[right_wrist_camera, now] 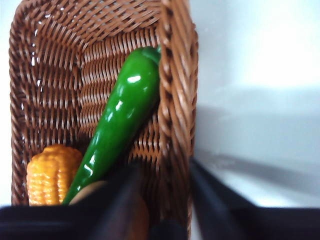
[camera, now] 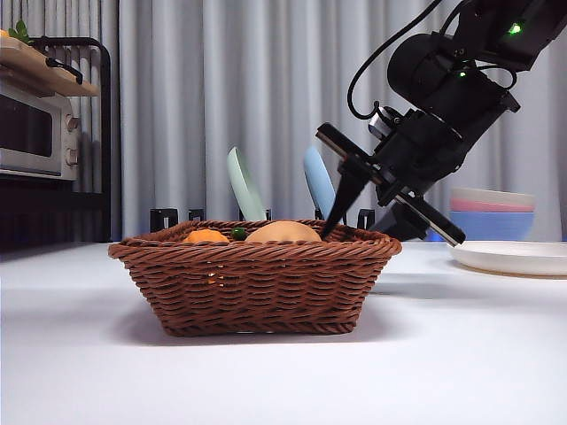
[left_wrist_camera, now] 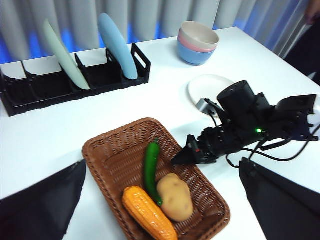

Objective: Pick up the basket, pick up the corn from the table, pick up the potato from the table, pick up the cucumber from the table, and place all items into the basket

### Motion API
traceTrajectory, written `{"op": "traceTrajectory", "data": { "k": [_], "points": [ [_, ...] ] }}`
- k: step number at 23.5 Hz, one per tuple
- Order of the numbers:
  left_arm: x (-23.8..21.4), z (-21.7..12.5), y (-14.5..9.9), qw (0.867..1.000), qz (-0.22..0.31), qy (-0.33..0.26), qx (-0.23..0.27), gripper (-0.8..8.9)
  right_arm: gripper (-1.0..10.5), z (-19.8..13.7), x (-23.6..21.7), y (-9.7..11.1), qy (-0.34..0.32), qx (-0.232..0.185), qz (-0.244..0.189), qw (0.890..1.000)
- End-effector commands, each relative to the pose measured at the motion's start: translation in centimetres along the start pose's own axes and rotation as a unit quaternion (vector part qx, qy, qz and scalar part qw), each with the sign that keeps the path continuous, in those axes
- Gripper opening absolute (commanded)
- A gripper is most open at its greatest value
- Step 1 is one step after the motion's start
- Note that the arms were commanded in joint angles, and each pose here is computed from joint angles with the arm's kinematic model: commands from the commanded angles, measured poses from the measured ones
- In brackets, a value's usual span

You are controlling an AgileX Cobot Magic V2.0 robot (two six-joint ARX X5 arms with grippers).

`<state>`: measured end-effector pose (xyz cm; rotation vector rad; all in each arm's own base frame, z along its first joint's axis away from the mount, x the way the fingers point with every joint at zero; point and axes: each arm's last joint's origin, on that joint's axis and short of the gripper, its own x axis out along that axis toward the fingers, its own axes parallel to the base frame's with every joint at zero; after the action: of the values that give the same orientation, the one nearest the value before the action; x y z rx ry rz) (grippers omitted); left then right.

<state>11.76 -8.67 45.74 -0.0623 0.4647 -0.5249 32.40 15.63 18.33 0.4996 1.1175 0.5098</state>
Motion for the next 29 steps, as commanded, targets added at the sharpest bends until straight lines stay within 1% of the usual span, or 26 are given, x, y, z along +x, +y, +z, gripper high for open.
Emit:
{"op": "traceTrajectory", "data": {
  "k": [1,4,5,6,7,8,9,10,11,12,13,14,16,18,20,22,24,27,29],
  "points": [
    [0.1,0.0,0.1,1.0,0.014,-0.004,0.009,6.29,5.1,0.2,-0.4,-0.1,-0.004,-0.009,0.0,1.0],
    [0.1,0.0,0.2,0.999,0.028,-0.006,0.022,6.27,5.0,0.8,-2.1,0.2,-0.027,-0.014,0.005,1.0],
    [0.2,0.0,0.3,0.998,0.048,-0.008,0.032,6.14,5.0,1.1,-3.2,0.4,-0.041,-0.025,0.008,0.999],
    [0.3,0.0,0.4,0.996,0.072,-0.009,0.047,5.47,5.0,1.4,-4.4,0.6,-0.057,-0.039,0.011,0.998],
    [0.5,0.1,0.6,0.991,0.111,-0.009,0.074,4.0,4.6,1.6,-5.8,0.8,-0.075,-0.057,0.013,0.996],
    [0.8,0.2,0.8,0.982,0.154,-0.006,0.105,2.16,3.5,1.7,-7.4,1.1,-0.091,-0.083,0.012,0.992],
    [1.1,0.2,1.0,0.973,0.19,-0.001,0.13,0.28,2.0,1.6,-9.1,1.5,-0.105,-0.122,0.009,0.987],
    [1.3,0.2,1.0,0.969,0.203,0.003,0.139,-0.08,0.8,1.3,-10.5,1.8,-0.118,-0.152,-0.005,0.981],
    [1.5,0.2,1.0,0.969,0.201,0.006,0.142,-0.09,-0.2,0.9,-12.2,2.2,-0.136,-0.183,-0.034,0.973],
    [1.7,0.2,1.0,0.969,0.202,0.004,0.144,-0.09,-0.2,0.5,-13.5,2.6,-0.153,-0.206,-0.064,0.964],
    [2.1,0.1,1.0,0.967,0.202,-0.001,0.153,-0.09,-0.2,0.0,-14.9,3.0,-0.174,-0.226,-0.1,0.953],
    [2.2,-0.1,1.1,0.966,0.202,-0.01,0.16,-0.09,-0.2,-0.2,-15.9,3.3,-0.189,-0.237,-0.12,0.945],
    [2.6,-0.7,1.3,0.964,0.202,-0.029,0.169,-0.09,-0.2,-0.8,-17.5,3.9,-0.22,-0.259,-0.143,0.93],
    [2.9,-1.7,1.6,0.962,0.203,-0.051,0.173,-0.09,-0.2,-1.2,-18.8,4.5,-0.244,-0.274,-0.153,0.918],
    [3.3,-3.4,2.1,0.961,0.205,-0.077,0.168,-0.09,-0.2,-2.0,-20.0,5.0,-0.271,-0.289,-0.156,0.905],
    [3.7,-5.6,2.8,0.962,0.191,-0.098,0.168,-0.09,-0.2,-3.1,-20.8,5.1,-0.298,-0.299,-0.15,0.894],
    [3.8,-7.7,3.4,0.963,0.18,-0.11,0.166,-0.09,-0.2,-4.3,-21.0,4.8,-0.317,-0.306,-0.142,0.886],
    [3.9,-11.6,4.4,0.966,0.175,-0.107,0.16,-0.09,-0.2,-6.9,-20.8,3.7,-0.346,-0.314,-0.13,0.874],
    [3.8,-13.8,4.9,0.968,0.178,-0.105,0.142,-0.09,-0.2,-8.6,-20.5,2.8,-0.362,-0.314,-0.131,0.868]
  ]
}}
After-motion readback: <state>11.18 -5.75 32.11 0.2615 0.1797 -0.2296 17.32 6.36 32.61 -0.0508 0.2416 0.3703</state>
